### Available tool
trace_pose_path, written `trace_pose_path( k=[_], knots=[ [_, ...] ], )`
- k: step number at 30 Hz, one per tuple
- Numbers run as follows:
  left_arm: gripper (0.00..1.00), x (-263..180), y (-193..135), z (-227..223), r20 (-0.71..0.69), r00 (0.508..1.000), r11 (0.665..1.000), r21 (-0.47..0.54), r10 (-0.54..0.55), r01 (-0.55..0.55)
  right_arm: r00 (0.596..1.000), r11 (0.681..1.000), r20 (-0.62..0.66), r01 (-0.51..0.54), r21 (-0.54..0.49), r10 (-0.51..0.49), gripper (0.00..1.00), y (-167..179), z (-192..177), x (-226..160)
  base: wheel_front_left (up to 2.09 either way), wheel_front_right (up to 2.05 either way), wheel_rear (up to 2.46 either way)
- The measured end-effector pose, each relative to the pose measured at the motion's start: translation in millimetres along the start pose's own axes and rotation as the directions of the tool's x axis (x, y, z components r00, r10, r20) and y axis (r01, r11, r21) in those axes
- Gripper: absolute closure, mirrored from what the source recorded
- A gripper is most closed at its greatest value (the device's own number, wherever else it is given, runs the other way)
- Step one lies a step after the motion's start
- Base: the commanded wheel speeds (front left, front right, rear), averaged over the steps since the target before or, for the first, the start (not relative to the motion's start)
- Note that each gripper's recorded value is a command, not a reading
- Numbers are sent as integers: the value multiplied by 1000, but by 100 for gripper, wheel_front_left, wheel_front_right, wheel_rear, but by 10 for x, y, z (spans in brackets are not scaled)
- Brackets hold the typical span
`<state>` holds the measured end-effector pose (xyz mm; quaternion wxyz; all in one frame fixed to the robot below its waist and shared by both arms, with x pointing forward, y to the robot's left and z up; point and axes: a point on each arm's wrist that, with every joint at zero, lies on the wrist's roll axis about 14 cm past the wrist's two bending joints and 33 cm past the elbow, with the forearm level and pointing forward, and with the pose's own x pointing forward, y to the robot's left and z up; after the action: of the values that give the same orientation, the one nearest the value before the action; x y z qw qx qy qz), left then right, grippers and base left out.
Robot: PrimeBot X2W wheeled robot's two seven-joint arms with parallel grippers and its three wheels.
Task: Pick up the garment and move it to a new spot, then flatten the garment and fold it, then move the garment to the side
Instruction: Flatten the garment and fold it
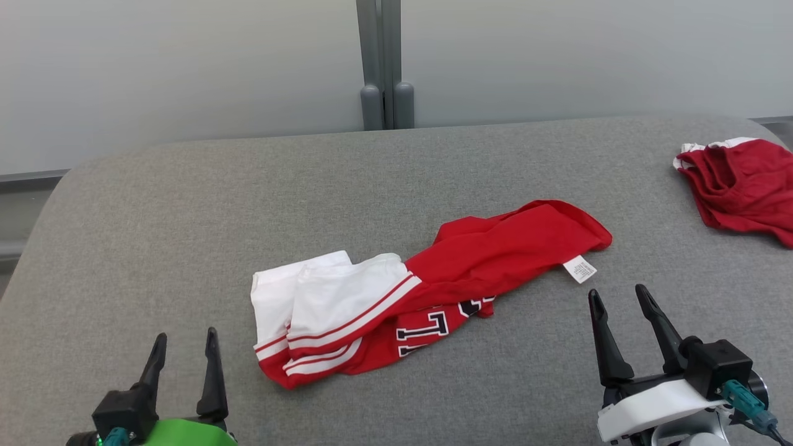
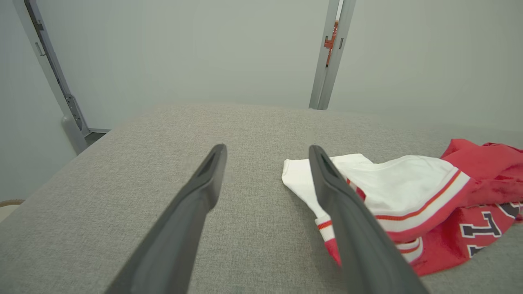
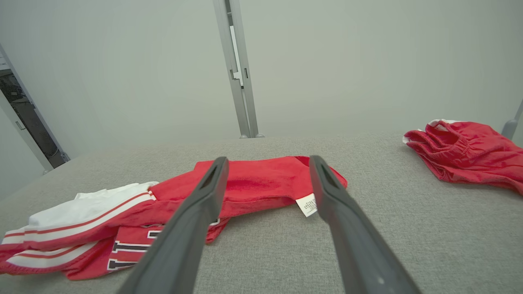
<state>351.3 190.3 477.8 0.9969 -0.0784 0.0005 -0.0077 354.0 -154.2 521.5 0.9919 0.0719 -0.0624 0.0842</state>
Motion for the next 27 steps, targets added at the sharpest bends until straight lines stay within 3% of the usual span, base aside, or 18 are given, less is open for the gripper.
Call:
trace_pose_path(
  k=[12, 18, 27],
  knots=[
    [0, 392, -630, -11, -31, 974, 974, 37, -223, 225, 999, 1000, -34, 10, 0, -10, 0, -36, -103, -24, 0, 0, 0],
    [0, 511, -850, -262, -157, 941, 951, 31, -299, 308, 998, 999, -47, 37, -2, -37, 0, -126, -141, -41, 0, 0, 0],
    [0, 372, -962, -855, -370, 869, 939, -29, -329, 343, 995, 997, -63, 76, -2, -76, 0, -258, -191, -38, 0, 0, 0]
  ],
)
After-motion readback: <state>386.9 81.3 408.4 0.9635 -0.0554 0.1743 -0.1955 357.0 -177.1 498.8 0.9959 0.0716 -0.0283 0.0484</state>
